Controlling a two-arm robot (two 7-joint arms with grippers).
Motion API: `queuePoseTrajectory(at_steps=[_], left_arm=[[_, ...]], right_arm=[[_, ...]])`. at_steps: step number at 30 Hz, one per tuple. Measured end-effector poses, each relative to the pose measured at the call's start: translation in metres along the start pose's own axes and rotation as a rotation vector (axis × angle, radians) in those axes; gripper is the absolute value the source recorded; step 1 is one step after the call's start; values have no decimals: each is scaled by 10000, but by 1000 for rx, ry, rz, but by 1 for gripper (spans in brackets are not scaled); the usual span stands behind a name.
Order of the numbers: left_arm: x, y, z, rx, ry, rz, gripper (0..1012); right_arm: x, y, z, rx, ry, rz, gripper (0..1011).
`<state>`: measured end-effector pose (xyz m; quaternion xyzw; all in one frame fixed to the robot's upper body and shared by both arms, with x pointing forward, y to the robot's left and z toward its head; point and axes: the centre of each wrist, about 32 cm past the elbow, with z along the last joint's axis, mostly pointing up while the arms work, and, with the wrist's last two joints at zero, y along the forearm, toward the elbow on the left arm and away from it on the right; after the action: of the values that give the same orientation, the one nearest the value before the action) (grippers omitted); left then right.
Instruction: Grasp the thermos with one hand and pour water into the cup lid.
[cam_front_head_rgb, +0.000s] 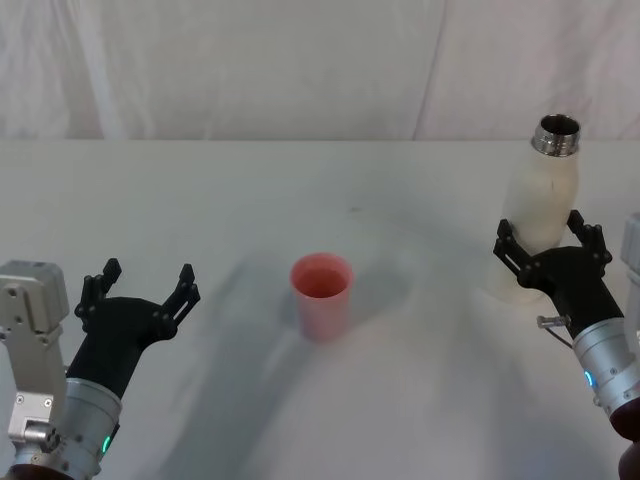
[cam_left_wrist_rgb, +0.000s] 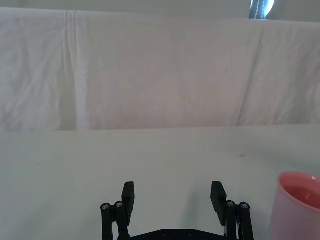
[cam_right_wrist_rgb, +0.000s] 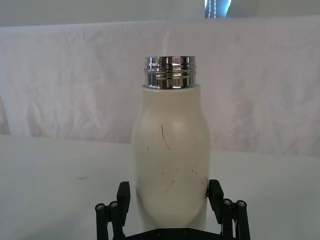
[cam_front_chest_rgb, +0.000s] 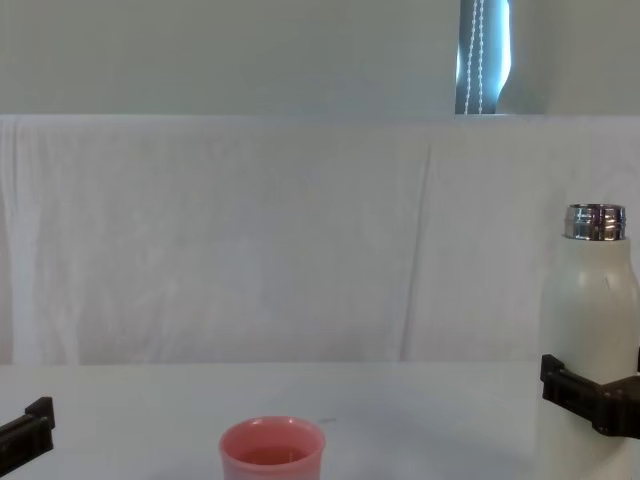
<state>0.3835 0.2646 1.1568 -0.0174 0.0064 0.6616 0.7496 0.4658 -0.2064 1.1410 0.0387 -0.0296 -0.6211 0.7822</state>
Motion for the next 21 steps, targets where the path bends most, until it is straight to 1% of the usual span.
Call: queuePoseTrajectory(at_steps=[21], left_arm=[[0,0,0,0,0,0,1001]], right_arm=[[71,112,-27,-3,0,-15,1003]])
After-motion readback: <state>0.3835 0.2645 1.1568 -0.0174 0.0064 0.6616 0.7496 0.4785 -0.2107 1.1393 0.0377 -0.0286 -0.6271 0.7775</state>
